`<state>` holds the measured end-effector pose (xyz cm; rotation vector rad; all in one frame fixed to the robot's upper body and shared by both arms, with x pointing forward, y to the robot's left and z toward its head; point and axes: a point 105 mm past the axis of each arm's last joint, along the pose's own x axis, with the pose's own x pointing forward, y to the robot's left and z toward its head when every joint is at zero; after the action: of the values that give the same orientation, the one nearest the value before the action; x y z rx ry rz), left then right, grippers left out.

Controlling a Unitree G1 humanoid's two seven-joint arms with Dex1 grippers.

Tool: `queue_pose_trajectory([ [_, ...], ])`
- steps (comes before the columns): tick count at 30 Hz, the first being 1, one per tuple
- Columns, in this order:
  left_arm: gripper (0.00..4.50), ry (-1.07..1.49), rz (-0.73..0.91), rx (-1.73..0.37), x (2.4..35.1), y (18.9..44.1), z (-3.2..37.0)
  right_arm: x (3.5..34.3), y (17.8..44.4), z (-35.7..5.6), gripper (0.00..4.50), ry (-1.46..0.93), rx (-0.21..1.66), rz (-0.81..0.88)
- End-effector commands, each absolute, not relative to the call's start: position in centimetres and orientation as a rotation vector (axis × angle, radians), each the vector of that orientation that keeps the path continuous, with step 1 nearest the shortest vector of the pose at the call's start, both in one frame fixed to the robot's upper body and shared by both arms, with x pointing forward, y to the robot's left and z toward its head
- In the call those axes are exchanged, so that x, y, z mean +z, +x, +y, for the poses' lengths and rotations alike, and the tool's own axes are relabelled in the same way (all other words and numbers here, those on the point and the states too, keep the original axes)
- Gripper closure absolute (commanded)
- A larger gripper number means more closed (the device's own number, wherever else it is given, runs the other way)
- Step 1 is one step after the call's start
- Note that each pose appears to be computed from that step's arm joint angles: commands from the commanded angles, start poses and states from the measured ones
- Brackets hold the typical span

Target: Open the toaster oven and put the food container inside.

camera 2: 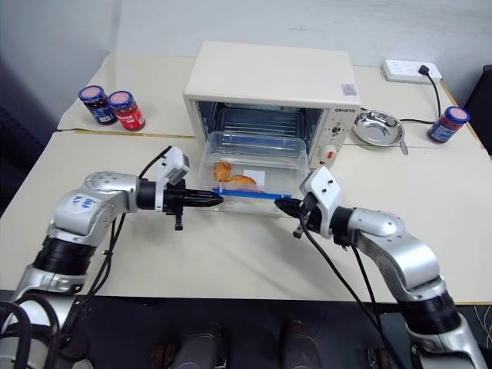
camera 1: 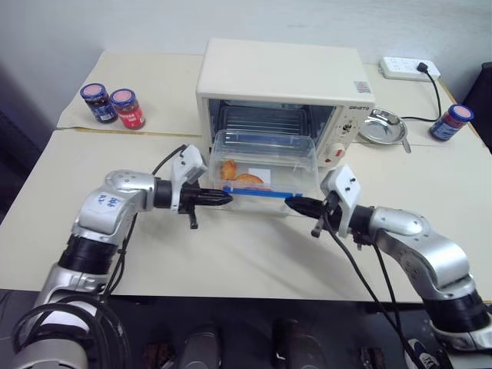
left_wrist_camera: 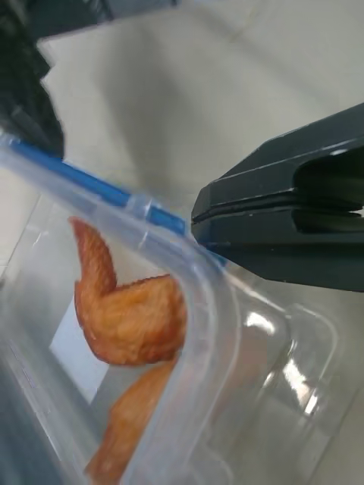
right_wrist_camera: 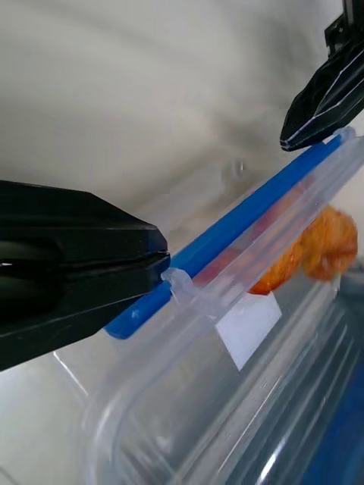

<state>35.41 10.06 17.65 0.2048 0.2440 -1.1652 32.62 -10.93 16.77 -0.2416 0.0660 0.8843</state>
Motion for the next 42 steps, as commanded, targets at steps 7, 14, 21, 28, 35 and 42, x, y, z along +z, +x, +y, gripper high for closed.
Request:
queue_pose_trajectory([
  [7,4.50,0.165,0.058,-0.885,21.4,40.3,10.4,19.8,39.3,-9.8,4.47,-0.257,0.656,-0.114],
  [14,4.50,0.110,0.033,-0.861,22.4,40.4,10.9,21.0,40.6,-9.5,4.47,-0.198,0.637,-0.153],
  [21,4.50,0.132,0.033,-1.131,26.5,31.5,14.9,21.7,31.2,-12.8,4.47,-0.094,0.893,-0.086],
  [28,3.37,0.223,0.103,-1.247,28.2,26.3,17.5,16.7,24.8,-15.3,4.50,-0.060,0.874,0.158],
  [35,1.20,0.273,0.138,-1.273,29.5,25.1,18.6,11.4,26.8,-15.7,4.50,-0.035,0.641,0.226],
  [42,0.04,0.352,0.117,-1.248,30.0,25.2,18.8,9.1,30.4,-14.3,4.50,-0.025,0.570,0.191],
])
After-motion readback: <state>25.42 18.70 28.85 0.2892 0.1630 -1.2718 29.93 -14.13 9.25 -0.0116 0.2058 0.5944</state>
